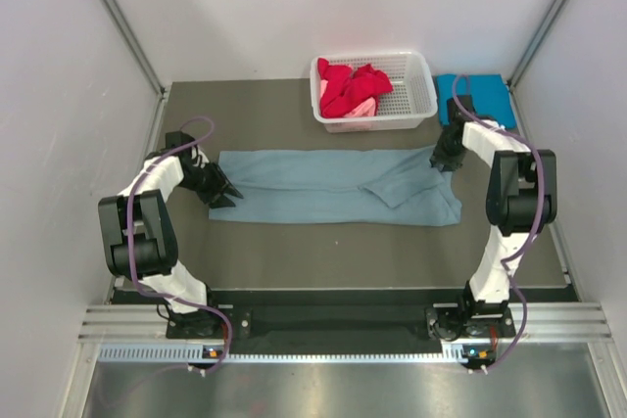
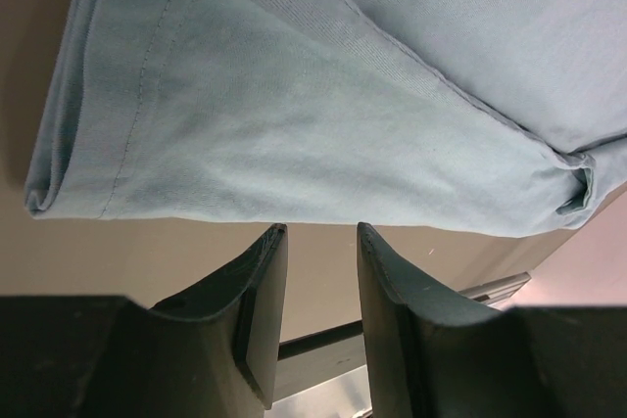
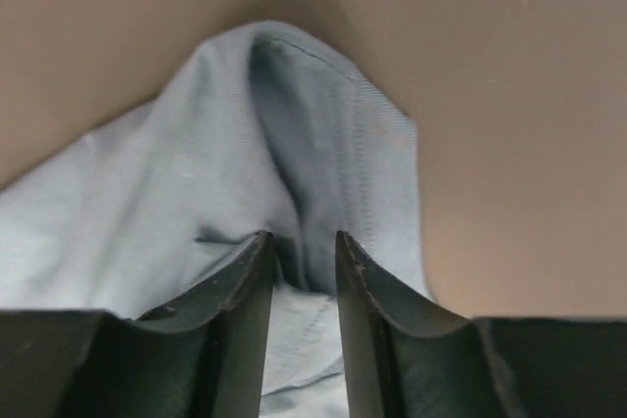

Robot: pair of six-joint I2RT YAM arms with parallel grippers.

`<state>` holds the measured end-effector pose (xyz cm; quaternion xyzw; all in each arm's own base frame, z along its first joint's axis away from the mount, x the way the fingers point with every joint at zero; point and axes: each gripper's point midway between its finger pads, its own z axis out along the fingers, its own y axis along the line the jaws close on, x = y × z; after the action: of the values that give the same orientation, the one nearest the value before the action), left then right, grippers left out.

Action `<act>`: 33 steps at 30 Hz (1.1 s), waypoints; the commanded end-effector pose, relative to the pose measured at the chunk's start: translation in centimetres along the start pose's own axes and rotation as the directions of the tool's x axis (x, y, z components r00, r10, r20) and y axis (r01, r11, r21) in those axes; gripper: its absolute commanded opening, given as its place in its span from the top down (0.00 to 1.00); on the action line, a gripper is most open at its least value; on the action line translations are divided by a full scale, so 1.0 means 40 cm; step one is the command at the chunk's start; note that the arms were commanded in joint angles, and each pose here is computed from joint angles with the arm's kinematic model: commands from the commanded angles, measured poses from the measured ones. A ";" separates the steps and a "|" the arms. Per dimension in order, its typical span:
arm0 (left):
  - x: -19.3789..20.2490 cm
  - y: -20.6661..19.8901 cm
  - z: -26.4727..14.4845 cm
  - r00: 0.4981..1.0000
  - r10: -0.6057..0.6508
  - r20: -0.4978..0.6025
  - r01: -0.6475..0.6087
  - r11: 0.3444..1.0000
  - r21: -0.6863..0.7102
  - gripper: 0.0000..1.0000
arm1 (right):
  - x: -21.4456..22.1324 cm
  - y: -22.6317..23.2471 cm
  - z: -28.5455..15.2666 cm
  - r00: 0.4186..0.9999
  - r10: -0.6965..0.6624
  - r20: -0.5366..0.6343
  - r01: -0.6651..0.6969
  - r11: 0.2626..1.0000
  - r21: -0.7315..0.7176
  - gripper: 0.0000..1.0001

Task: Fold and stack the t-shirts

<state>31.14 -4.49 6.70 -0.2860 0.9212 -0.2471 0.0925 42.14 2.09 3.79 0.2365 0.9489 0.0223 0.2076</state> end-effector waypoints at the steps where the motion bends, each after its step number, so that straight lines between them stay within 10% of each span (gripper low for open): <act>1: -0.005 -0.021 -0.022 0.999 0.033 0.017 -0.033 0.999 0.033 0.60 | -0.078 -0.002 -0.070 0.988 -0.105 0.113 0.102 0.994 0.035 0.67; 10: -0.001 -0.017 -0.017 0.999 0.028 0.025 -0.029 0.999 0.036 0.60 | -0.029 0.079 -0.240 0.931 -0.285 0.229 0.301 0.953 -0.035 0.49; 15: -0.007 -0.018 -0.017 0.999 0.017 0.032 -0.018 0.999 0.034 0.61 | 0.107 0.262 -0.262 0.925 -0.334 0.180 0.377 0.865 -0.330 0.51; 24: -0.056 -0.056 0.017 0.998 -0.047 0.030 0.044 0.994 0.097 0.62 | 0.251 0.366 -0.221 0.951 -0.305 0.056 0.285 0.789 -0.544 0.94; 33: -0.107 -0.045 0.093 0.987 -0.161 0.010 0.159 0.979 0.127 0.64 | 0.338 0.344 -0.123 0.946 -0.325 -0.023 0.253 0.777 -0.576 0.98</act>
<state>33.87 -5.31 3.70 -0.3419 0.8932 -0.2847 0.0657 34.62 19.63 5.31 0.0202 0.9460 0.2552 0.1991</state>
